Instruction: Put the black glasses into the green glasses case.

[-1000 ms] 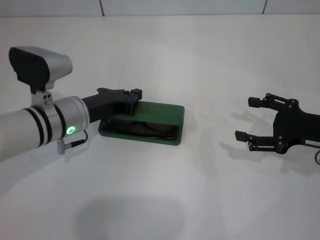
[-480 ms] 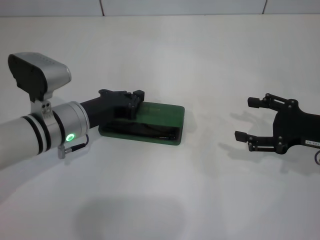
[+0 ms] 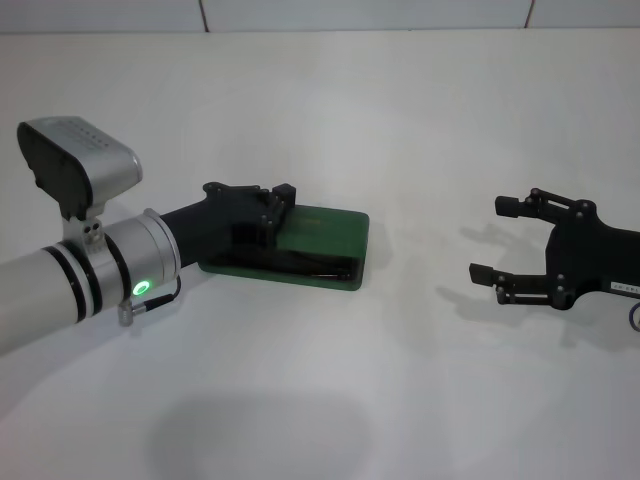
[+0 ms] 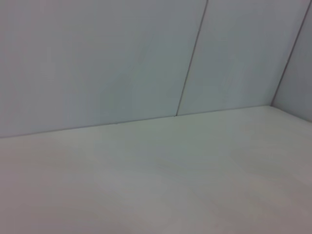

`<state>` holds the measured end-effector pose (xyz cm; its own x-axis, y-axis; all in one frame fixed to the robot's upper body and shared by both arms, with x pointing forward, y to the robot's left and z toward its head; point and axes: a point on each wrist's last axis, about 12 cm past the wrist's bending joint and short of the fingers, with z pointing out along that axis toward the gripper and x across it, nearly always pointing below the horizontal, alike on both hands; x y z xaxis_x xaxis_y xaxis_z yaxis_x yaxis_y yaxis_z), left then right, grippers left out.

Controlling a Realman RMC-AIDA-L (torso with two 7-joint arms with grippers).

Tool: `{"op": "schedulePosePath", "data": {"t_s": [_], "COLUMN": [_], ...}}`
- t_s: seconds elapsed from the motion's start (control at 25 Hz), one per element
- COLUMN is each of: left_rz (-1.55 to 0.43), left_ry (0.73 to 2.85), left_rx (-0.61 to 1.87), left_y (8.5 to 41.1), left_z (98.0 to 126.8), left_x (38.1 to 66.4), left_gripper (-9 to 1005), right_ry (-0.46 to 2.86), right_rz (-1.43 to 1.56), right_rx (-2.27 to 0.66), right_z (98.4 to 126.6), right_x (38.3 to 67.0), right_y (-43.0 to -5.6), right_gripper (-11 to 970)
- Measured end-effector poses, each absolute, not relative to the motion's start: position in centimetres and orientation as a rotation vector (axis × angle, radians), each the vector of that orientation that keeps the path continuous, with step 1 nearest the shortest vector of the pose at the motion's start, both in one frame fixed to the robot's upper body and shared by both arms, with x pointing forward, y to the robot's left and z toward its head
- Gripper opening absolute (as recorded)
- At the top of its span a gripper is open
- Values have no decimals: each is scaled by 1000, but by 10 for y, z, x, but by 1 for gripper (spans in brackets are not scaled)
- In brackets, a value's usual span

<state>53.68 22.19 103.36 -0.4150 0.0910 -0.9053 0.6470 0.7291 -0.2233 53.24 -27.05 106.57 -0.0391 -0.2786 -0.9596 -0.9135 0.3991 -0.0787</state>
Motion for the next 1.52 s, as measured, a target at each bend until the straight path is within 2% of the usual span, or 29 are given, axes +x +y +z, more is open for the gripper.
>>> {"op": "schedulePosePath", "data": {"t_s": [0.48, 0.72, 1.04, 1.28, 1.36, 1.4, 1.52], "left_rz": [-700, -819, -930, -796, -749, -653, -605], "left_ry": [1897, 1807, 1723, 1691, 1680, 1652, 1642], "left_rx": [603, 546, 420, 487, 521, 599, 616], "left_y": [221, 222, 247, 269, 273, 280, 285], "left_z": [1030, 1046, 1067, 1064, 1061, 1055, 1052], "left_x": [534, 535, 548, 549, 546, 537, 531], "left_gripper": [45, 51, 59, 64, 66, 67, 70], "right_ry": [1569, 1571, 1560, 1548, 1543, 1542, 1542], "right_rz": [741, 744, 767, 828, 841, 848, 871], "right_rx": [-1086, -1084, -1085, -1043, -1031, -1029, -1024], "right_z": [1067, 1066, 1068, 1070, 1070, 1069, 1068], "right_x": [533, 532, 531, 527, 525, 524, 520], "right_y": [-270, -271, -268, -267, -267, -267, -268], "right_gripper": [886, 886, 886, 886, 886, 886, 886]}}
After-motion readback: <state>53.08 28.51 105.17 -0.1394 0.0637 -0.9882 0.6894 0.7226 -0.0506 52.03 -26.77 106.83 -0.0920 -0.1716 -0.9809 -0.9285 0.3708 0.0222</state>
